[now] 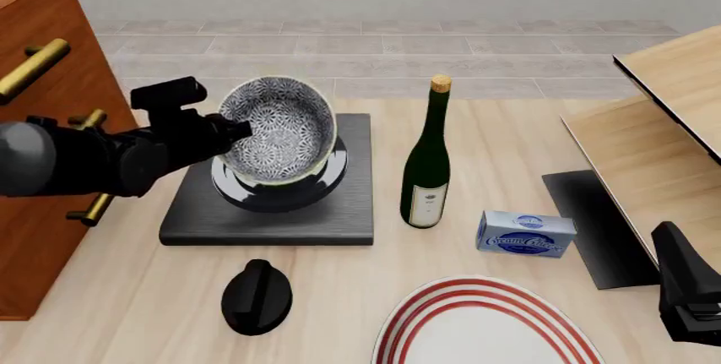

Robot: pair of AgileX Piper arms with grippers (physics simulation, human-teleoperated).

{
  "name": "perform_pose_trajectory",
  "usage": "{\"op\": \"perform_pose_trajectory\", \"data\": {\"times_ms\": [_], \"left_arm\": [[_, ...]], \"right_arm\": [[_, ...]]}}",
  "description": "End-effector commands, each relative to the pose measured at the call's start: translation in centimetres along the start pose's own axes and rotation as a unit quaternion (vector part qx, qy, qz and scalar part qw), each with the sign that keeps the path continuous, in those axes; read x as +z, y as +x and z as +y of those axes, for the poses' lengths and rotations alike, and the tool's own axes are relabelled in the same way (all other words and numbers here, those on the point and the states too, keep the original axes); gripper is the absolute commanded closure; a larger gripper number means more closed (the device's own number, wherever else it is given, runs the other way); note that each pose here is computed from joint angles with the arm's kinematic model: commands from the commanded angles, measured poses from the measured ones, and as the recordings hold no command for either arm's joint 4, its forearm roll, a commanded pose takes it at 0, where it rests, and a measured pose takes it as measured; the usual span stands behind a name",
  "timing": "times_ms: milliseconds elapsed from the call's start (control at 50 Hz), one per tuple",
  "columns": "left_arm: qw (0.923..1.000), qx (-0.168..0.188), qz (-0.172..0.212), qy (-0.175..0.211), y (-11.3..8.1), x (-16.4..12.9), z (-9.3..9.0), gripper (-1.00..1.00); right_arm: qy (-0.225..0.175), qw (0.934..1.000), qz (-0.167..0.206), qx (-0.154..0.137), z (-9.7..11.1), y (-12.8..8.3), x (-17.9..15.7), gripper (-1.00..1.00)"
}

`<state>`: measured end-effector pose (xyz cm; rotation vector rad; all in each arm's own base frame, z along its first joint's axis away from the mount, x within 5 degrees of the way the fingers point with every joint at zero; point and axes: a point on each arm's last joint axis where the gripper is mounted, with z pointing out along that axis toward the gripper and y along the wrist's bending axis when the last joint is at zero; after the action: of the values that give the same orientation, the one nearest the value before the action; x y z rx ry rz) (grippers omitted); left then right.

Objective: Put the bowl on the stove.

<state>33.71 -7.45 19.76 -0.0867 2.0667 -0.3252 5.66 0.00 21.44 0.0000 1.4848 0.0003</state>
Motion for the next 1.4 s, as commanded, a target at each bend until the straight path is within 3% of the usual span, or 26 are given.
{"op": "perform_pose_trajectory", "data": {"times_ms": [20,40,60,80,520,1040,1180,1240,1400], "left_arm": [[0.9999,-0.007,-0.009,-0.005,-0.3,0.0,0.4,1.0],[1.0,0.006,-0.004,0.003,-0.1,0.0,-0.3,1.0],[0.9998,0.01,-0.011,-0.01,-0.4,-0.2,0.8,1.0],[0.9999,0.008,-0.011,-0.009,-0.3,-0.1,0.7,-1.0],[0.9996,0.021,-0.021,-0.001,-0.7,-0.5,0.2,-1.0],[0.998,0.034,-0.053,0.002,-2.4,-3.6,0.0,-1.0],[0.9971,0.046,-0.06,0.002,-2.5,-4.4,0.1,-1.0],[0.9956,0.06,-0.071,-0.012,-2.4,-4.7,1.1,-1.0],[0.9941,0.074,-0.08,-0.005,-2.1,-5.8,0.8,-1.0]], "right_arm": [[0.0,1.0,0.0,0.0,0.0,0.0,0.0,-1.0],[0.0,1.0,0.0,0.0,0.0,0.0,0.0,-1.0],[0.0,1.0,0.0,0.0,0.0,0.0,0.0,-1.0],[0.0,1.0,0.0,0.0,0.0,0.0,0.0,-1.0],[0.0,1.0,0.0,0.0,0.0,0.0,0.0,-1.0],[0.0,1.0,0.0,0.0,0.0,0.0,0.0,-1.0],[0.0,1.0,0.0,0.0,0.0,0.0,0.0,-1.0],[0.0,1.0,0.0,0.0,0.0,0.0,0.0,-1.0],[0.0,1.0,0.0,0.0,0.0,0.0,0.0,-1.0]]}}
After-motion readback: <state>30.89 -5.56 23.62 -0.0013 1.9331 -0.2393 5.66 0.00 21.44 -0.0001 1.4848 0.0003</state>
